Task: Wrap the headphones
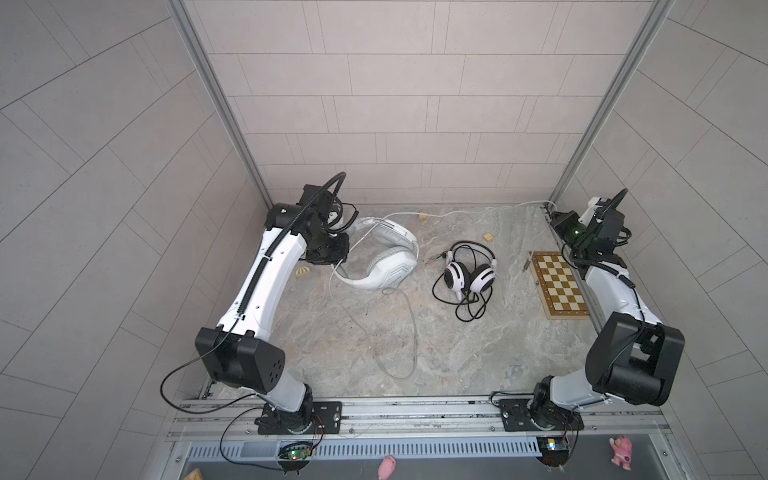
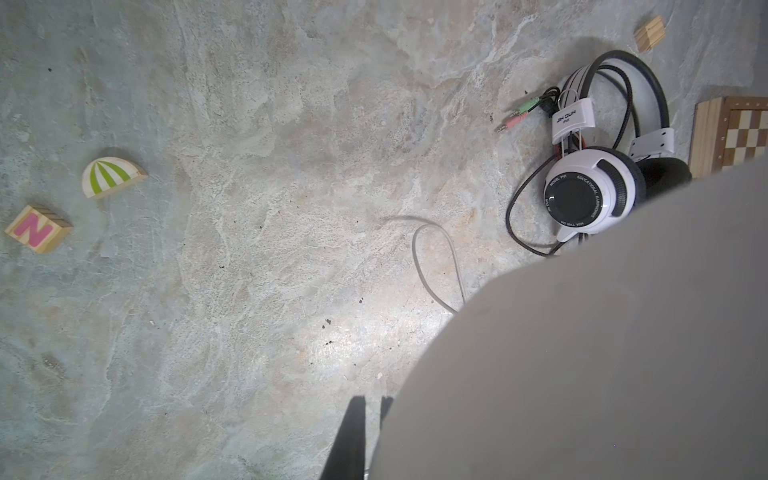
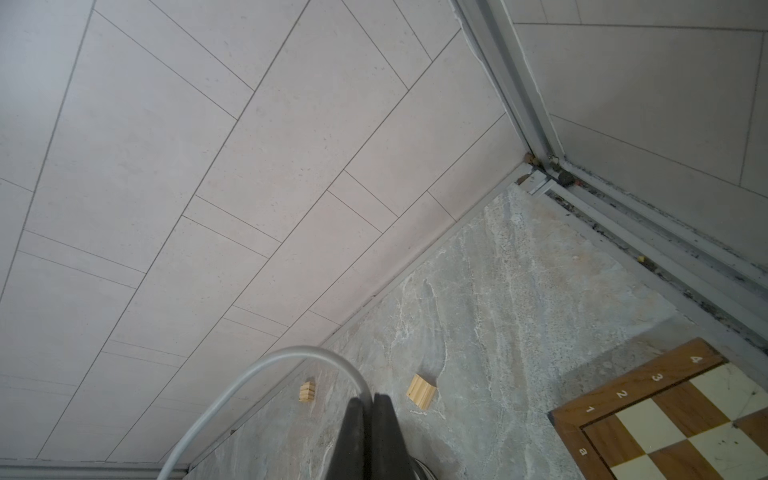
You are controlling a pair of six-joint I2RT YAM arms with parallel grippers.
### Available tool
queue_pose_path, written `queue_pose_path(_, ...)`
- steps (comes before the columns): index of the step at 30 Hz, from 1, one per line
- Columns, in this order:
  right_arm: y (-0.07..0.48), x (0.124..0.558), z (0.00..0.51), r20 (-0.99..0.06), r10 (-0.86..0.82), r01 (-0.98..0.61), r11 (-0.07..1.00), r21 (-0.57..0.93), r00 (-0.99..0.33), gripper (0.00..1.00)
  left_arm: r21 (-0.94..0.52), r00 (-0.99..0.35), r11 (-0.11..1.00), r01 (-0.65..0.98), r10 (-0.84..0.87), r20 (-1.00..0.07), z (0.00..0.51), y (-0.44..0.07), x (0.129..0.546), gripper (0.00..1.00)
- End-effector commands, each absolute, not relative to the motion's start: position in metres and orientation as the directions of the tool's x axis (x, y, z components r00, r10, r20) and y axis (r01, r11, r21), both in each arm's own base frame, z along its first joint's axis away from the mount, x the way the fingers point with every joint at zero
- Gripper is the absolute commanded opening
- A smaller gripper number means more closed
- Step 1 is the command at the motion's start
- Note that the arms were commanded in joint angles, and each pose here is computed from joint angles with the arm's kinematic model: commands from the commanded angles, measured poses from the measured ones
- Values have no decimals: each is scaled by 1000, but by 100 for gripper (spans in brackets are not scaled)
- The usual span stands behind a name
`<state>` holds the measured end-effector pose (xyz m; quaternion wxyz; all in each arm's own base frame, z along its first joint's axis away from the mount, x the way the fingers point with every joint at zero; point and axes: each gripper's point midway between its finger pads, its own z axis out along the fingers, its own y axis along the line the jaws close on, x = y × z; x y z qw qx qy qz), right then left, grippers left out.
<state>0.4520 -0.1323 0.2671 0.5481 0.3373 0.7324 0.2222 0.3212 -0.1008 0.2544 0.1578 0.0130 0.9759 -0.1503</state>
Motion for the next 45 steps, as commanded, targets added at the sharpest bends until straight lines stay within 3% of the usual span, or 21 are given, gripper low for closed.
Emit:
queue_pose_path(1,-152,447,240,-648,743,352,659,665,-166,3,-370,-929,924,98,-48,-366,275,-106,319,0)
queue_pose_path(6,-180,438,194,-622,767,477,611,632,-157,3,-409,-925,908,85,-80,-370,281,-103,319,0)
queue_pose_path(12,-191,435,174,-624,763,549,599,582,-171,6,-430,-917,900,75,-107,-384,285,-100,322,0)
queue_pose_path(16,-162,450,185,-660,705,470,689,551,-260,10,-446,-915,892,66,-124,-384,285,-101,324,0)
queue_pose_path(19,-121,463,198,-681,627,379,776,505,-378,18,-463,-923,884,67,-122,-366,283,-105,326,0)
queue_pose_path(24,-72,464,221,-734,497,268,868,419,-462,47,-416,-920,908,56,-115,-374,281,-98,322,0)
queue_pose_path(28,-11,461,254,-792,378,15,906,423,-480,55,-378,-928,923,69,-79,-363,274,-97,315,0)
queue_pose_path(32,92,440,271,-848,200,-400,813,423,-491,59,-383,-937,918,107,-36,-347,268,-109,313,0)
queue_pose_path(34,131,427,261,-863,113,-515,762,393,-492,61,-377,-939,918,122,-16,-344,268,-113,313,0)
queue_pose_path(39,190,416,227,-860,38,-621,676,397,-508,69,-379,-938,915,137,-2,-346,273,-118,313,0)
queue_pose_path(41,214,411,219,-855,-8,-664,634,397,-519,91,-376,-939,916,142,4,-345,275,-119,312,0)
queue_pose_path(45,249,402,216,-865,-66,-724,582,371,-497,95,-373,-937,916,145,7,-349,278,-121,310,0)
